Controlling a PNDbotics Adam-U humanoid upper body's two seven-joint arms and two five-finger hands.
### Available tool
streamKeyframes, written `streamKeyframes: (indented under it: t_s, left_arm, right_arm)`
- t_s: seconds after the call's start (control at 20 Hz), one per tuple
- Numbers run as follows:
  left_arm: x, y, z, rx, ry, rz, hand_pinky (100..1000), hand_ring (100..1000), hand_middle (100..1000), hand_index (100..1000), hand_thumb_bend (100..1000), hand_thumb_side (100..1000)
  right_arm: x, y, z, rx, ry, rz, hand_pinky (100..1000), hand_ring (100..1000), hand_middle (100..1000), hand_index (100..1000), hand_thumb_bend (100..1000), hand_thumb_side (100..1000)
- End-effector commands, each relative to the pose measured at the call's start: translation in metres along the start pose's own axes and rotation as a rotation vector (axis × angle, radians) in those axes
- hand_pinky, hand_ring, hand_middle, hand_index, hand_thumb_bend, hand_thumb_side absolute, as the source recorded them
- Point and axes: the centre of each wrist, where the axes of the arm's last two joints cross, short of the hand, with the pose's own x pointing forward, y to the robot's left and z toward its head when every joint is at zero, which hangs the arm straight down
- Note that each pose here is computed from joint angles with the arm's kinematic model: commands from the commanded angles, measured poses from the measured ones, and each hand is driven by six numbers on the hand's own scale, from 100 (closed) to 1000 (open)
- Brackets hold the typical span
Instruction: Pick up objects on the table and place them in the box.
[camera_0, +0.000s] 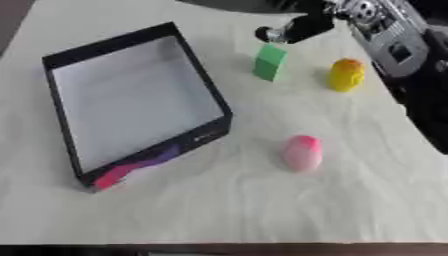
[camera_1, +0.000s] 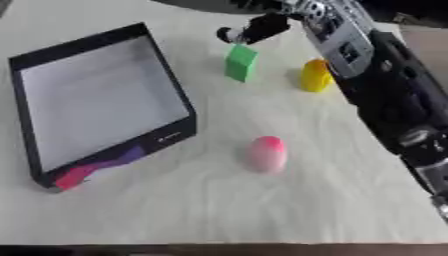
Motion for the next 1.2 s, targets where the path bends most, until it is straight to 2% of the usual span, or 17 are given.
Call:
streamKeyframes:
  t_s: [0.05,0.25,0.3,0.4,0.55,1.2]
  left_arm:
    - [0.009,0.007,-0.007,-0.002,-0.040,-0.031,723,610,790,843,366,592]
    - [0.009,0.007,-0.007,-0.001,-0.039,-0.032,723,610,790,843,366,592]
    - [0.009,0.007,-0.007,-0.001,-0.040,-0.031,722,609,789,841,369,590]
    - [0.010,0.005,-0.007,-0.002,-0.041,-0.026,722,609,789,841,363,589]
    - [0.010,0.005,-0.008,-0.002,-0.040,-0.023,722,608,789,841,369,592]
    - [0.011,0.004,-0.008,0.005,-0.040,-0.010,720,603,788,840,368,601]
  right_arm:
    - [0.008,-0.012,0.006,-0.011,-0.009,0.036,910,874,846,908,393,611]
    - [0.010,-0.012,0.007,-0.004,-0.008,0.039,910,874,846,908,393,611]
    - [0.009,-0.010,0.006,0.004,-0.005,0.037,919,881,852,918,410,656]
    - [0.006,-0.001,0.003,0.051,0.008,0.030,921,884,854,920,407,644]
    - [0.003,0.000,0.002,0.082,0.016,0.033,922,886,855,921,419,658]
    - [-0.011,0.004,-0.001,0.036,0.088,0.050,920,886,860,924,438,641]
